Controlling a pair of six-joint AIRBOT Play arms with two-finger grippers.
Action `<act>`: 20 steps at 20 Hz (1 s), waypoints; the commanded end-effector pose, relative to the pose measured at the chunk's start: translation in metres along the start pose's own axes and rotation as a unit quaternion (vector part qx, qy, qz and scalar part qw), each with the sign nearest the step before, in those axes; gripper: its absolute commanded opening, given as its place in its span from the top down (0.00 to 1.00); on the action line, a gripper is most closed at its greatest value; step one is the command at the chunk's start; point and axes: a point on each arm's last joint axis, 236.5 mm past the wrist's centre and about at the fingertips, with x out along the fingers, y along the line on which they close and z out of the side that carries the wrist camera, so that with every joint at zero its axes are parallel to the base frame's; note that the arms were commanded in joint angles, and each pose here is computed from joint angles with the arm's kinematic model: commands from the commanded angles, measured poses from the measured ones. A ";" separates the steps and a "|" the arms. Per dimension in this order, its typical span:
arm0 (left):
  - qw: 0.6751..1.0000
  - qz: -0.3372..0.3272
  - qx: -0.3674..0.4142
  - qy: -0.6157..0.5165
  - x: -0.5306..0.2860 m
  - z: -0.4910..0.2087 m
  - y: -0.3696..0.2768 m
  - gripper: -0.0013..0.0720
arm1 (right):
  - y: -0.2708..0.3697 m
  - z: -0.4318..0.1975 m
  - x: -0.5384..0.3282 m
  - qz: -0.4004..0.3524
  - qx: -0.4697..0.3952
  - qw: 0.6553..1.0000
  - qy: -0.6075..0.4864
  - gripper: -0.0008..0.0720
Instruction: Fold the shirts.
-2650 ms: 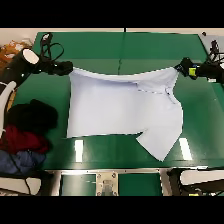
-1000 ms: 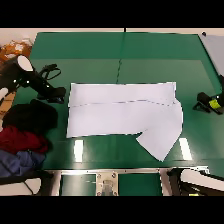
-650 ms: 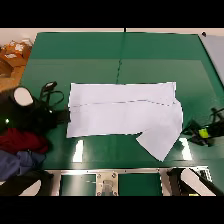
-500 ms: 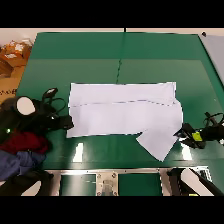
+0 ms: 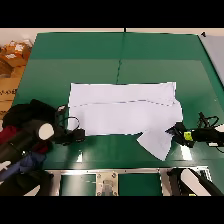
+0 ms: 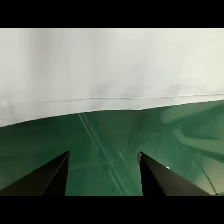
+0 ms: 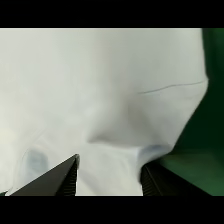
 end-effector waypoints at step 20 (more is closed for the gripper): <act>0.973 -0.032 -0.188 -0.130 0.035 0.040 0.001 0.95 | 0.012 -0.010 0.004 0.015 -0.009 1.000 0.016 0.35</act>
